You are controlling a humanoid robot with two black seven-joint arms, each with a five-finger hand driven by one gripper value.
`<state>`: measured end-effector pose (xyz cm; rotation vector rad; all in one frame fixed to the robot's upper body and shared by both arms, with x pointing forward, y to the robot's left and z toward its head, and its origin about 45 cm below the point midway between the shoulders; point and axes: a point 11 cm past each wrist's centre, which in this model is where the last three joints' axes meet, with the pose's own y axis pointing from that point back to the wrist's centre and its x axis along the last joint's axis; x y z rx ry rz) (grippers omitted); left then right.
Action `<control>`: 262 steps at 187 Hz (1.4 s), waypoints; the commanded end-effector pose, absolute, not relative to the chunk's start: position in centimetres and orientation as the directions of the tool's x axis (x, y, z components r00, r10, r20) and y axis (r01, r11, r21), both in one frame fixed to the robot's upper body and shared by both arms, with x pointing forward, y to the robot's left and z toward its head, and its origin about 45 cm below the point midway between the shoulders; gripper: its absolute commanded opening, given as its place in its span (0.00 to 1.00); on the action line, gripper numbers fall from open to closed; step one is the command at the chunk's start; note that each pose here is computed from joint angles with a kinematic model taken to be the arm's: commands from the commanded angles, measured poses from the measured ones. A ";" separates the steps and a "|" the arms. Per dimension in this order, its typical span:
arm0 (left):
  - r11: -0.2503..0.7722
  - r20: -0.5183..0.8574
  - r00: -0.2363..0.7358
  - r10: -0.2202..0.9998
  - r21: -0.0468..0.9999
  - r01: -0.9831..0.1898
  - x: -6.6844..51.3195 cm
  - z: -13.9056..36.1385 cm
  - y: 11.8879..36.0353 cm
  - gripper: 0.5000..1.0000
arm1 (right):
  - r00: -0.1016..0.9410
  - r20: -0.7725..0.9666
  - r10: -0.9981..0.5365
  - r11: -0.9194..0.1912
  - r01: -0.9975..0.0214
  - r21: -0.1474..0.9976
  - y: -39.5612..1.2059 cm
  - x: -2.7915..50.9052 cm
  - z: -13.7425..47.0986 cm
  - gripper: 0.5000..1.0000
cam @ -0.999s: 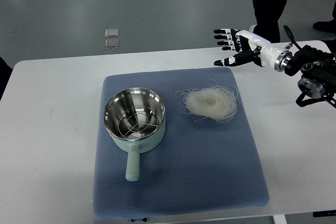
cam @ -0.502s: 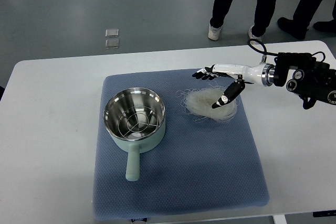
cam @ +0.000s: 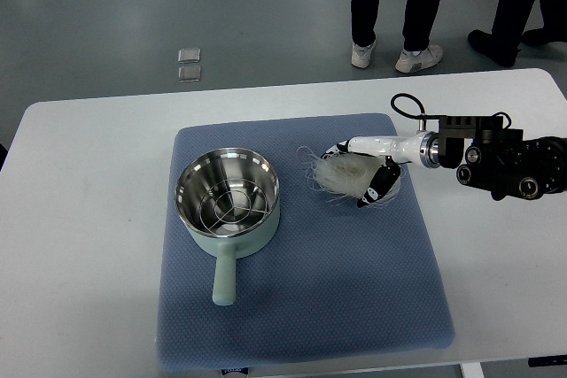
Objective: Put vermicelli into pot with right hand
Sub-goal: 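Lower the right hand onto the vermicelli and close fingers around it, then lift the grasped vermicelli up off the mat with the right hand, then carry the vermicelli over the steel pot and lower it inside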
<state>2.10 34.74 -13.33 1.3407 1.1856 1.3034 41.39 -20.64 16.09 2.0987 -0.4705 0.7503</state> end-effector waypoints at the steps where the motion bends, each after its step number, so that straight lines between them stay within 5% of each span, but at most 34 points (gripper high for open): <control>1: -0.141 0.142 -0.012 0.990 0.989 0.048 2.1 -13.3 34.7 1.00 | 0.750 0.660 -0.047 -0.570 -0.562 0.599 -20.6 41.3 15.7 0.63; 32: -0.141 0.142 -0.012 0.990 0.989 0.047 2.2 -13.3 34.7 1.00 | 0.752 0.659 -0.022 -0.563 -0.554 0.613 -20.4 41.3 15.1 0.39; 44: -0.141 0.142 -0.012 0.990 0.989 0.047 2.2 -13.3 34.7 1.00 | 0.745 0.667 -0.003 -0.555 -0.556 0.619 -20.4 41.5 14.9 0.18; 49: -0.141 0.142 -0.012 0.990 0.989 0.045 2.2 -13.3 34.7 1.00 | 0.737 0.676 0.004 -0.551 -0.562 0.617 -20.5 41.6 14.9 0.00; 113: -0.141 0.142 -0.012 0.990 0.989 0.045 2.2 -13.3 34.7 1.00 | 0.646 0.761 -0.052 -0.537 -0.661 0.524 -20.9 43.7 17.6 0.00; 168: -0.141 0.142 -0.012 0.990 0.989 0.047 2.2 -13.3 34.7 1.00 | 0.538 0.831 -0.143 -0.634 -0.695 0.341 -17.3 46.1 26.6 0.00; 262: -0.144 0.145 -0.012 0.989 0.988 0.047 2.2 -13.3 34.8 1.00 | 0.568 0.822 -0.045 -0.862 -0.438 0.255 -6.8 41.7 32.9 0.00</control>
